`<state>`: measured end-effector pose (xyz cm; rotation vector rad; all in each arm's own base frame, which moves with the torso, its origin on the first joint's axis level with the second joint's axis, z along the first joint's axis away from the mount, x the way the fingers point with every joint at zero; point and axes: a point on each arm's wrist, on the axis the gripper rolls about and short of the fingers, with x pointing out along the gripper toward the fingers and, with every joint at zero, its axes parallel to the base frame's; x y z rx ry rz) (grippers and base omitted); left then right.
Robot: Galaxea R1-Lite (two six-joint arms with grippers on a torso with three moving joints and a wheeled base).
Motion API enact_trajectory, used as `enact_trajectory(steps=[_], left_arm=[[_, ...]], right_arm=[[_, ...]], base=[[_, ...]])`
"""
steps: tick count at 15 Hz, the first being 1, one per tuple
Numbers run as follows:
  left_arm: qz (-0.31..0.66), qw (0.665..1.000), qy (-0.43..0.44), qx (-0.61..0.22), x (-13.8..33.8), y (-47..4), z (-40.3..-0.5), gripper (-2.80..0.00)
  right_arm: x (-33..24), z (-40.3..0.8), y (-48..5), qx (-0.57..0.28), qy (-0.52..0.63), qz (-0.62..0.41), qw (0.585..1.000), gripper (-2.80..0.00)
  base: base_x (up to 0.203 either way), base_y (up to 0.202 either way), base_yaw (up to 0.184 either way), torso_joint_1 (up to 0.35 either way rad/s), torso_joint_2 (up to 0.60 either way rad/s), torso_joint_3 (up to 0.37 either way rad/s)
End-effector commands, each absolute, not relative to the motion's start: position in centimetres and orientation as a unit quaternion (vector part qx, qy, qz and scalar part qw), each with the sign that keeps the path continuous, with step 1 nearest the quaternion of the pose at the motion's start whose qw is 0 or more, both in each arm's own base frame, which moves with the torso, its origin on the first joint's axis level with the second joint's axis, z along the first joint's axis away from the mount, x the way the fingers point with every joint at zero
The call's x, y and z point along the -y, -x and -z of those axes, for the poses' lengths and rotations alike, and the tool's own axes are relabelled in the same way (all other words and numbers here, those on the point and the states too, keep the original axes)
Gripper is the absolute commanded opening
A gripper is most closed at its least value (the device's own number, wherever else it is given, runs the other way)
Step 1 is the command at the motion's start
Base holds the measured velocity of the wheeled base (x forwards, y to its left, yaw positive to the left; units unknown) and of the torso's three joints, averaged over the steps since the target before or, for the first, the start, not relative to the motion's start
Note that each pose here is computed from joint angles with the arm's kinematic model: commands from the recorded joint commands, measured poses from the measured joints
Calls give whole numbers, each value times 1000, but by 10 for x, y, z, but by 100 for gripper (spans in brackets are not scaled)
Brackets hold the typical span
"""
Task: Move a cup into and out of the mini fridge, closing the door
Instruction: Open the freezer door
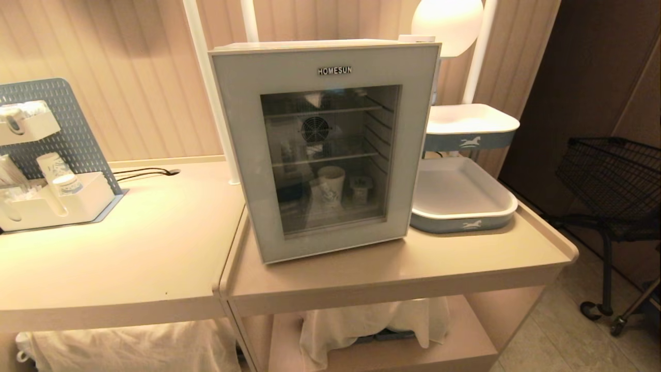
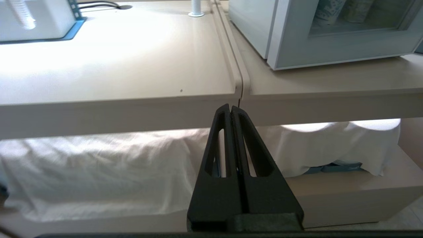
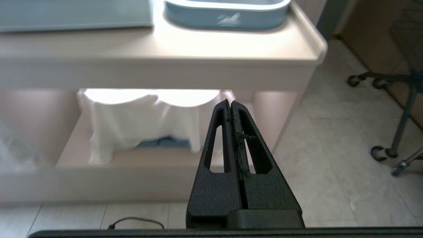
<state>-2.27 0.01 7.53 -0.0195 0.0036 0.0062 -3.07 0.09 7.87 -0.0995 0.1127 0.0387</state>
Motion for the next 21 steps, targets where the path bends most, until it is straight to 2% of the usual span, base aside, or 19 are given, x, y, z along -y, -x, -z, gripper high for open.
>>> enact_trajectory(steps=[1,4,8,10,12,15,16,18,19,21], left_arm=[[-4,1000,10,-2,0,23,-75,-280],[-4,1000,10,-2,0,23,-75,-280],[-4,1000,6,-1,0,23,-75,-280],[-15,999,-3,28,-1,26,-89,-280],[-48,996,-3,76,-2,44,-137,-280],[-90,986,2,140,-3,96,-232,-280],[-102,986,1,135,-3,99,-259,-280],[-121,991,-5,64,-3,66,-299,-280],[-128,992,-6,21,-3,41,-308,0],[-119,992,8,-33,-5,-10,-318,0]], right_arm=[[-1,-79,31,-57,50,-20,997,-280],[-1,-79,31,-57,50,-20,997,-280],[-1,-79,31,-57,50,-20,997,-280],[-1,-79,31,-57,50,-20,997,-280],[-1,-79,31,-57,50,-20,997,-280],[-1,-79,31,-57,50,-20,997,-280],[-1,-79,31,-57,50,-20,997,-280],[-1,-79,31,-57,50,-20,997,-280],[-1,-79,31,-57,50,-20,997,-280],[-1,-79,31,-57,50,-20,997,-280]], base=[[197,0,-1,3,2,10],[156,0,2,4,3,3],[0,0,0,0,0,0],[0,0,0,0,0,0],[0,0,0,0,0,0],[0,0,0,0,0,0],[0,0,0,0,0,0],[0,0,0,0,0,0],[0,0,0,0,0,0],[0,0,0,0,0,0]])
